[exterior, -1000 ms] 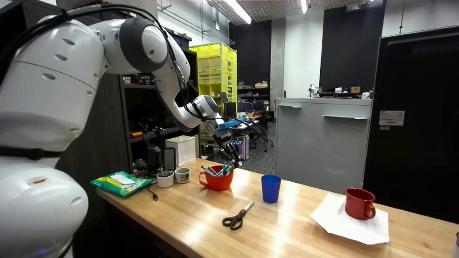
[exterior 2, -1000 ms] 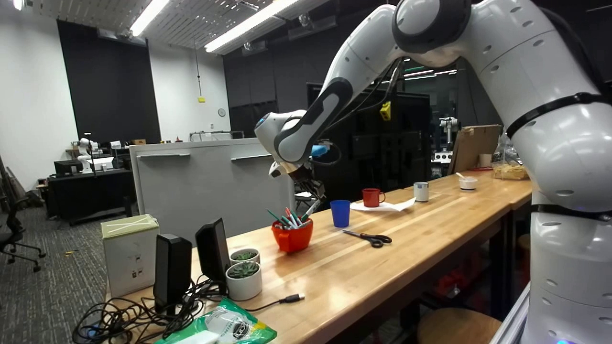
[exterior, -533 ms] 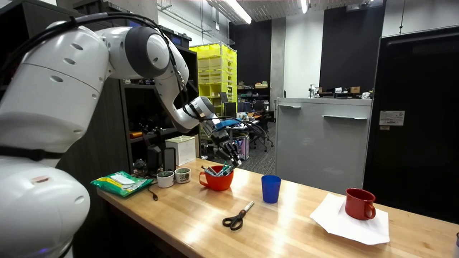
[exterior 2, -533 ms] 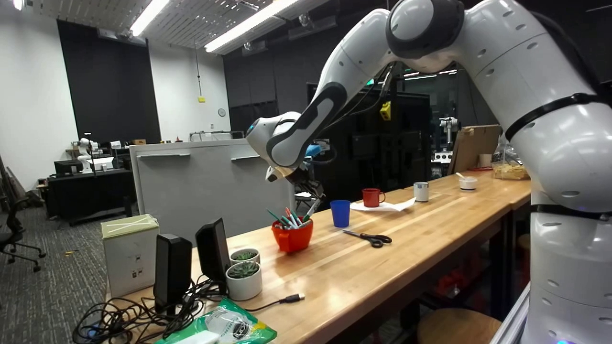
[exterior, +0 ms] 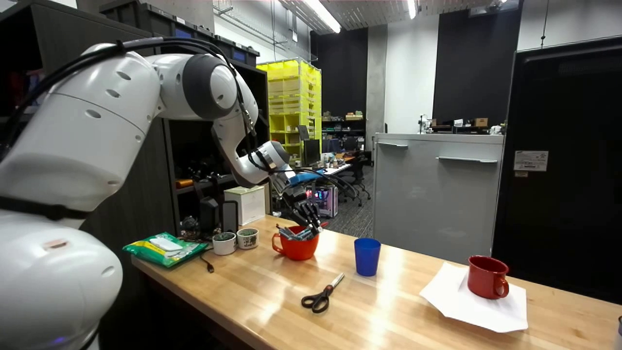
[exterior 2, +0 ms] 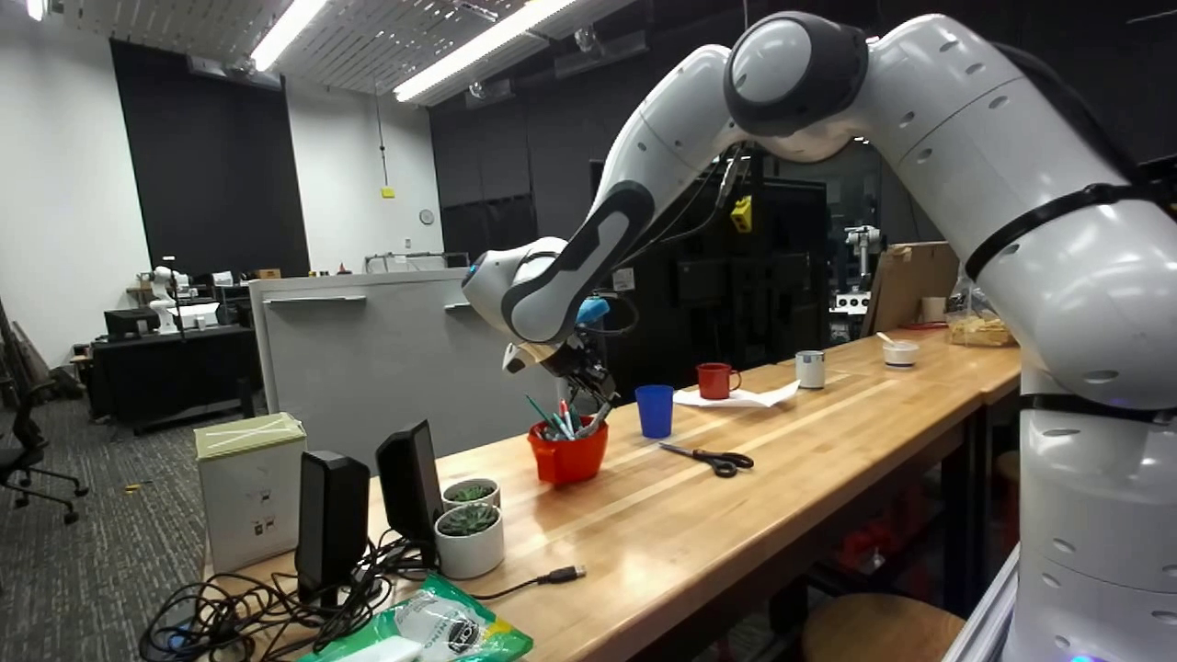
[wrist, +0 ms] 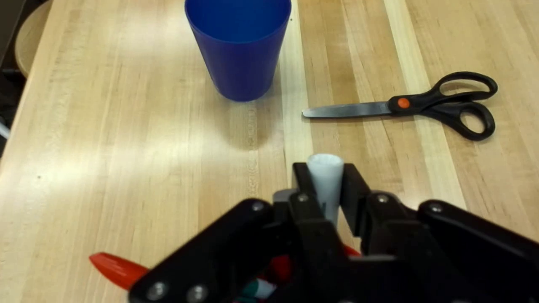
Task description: Put the marker in the left red cup
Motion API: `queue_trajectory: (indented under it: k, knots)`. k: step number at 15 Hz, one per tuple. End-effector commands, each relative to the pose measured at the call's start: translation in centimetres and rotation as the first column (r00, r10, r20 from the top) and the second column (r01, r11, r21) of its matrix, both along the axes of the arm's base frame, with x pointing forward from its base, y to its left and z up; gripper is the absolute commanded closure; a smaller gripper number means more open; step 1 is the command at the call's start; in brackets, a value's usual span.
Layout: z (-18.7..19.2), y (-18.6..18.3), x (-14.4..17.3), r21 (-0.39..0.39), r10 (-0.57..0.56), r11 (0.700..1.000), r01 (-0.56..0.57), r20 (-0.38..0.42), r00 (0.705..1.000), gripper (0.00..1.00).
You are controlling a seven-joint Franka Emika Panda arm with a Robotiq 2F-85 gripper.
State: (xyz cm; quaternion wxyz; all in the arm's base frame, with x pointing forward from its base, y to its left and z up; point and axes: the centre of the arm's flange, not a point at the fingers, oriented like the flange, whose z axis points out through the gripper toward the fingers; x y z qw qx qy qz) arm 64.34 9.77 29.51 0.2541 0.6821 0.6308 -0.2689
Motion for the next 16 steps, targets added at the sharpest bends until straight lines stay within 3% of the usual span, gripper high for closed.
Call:
queue_trajectory:
  k: [1,3,4,5,7,14,16]
  knots:
    - [-0.4,1.2,0.4,-0.009,-0.011,1.000,0.011,-0.002,1.000,0.95]
    - [-0.6,1.5,0.5,-0.008,-0.012,1.000,0.012,-0.005,1.000,0.95]
    - [-0.5,1.6,0.4,-0.008,-0.014,1.000,0.014,-0.004,1.000,0.85]
    - [-0.6,1.7,0.5,-0.007,-0.016,1.000,0.016,-0.004,1.000,0.54]
    - [-0.6,1.8,0.5,-0.008,-0.019,1.000,0.019,-0.002,1.000,0.50]
    - [1.7,1.7,0.3,0.021,-0.027,0.999,0.027,0.032,0.999,0.02]
    - [2.7,1.5,0.0,0.049,-0.030,0.998,0.028,0.038,0.999,0.00]
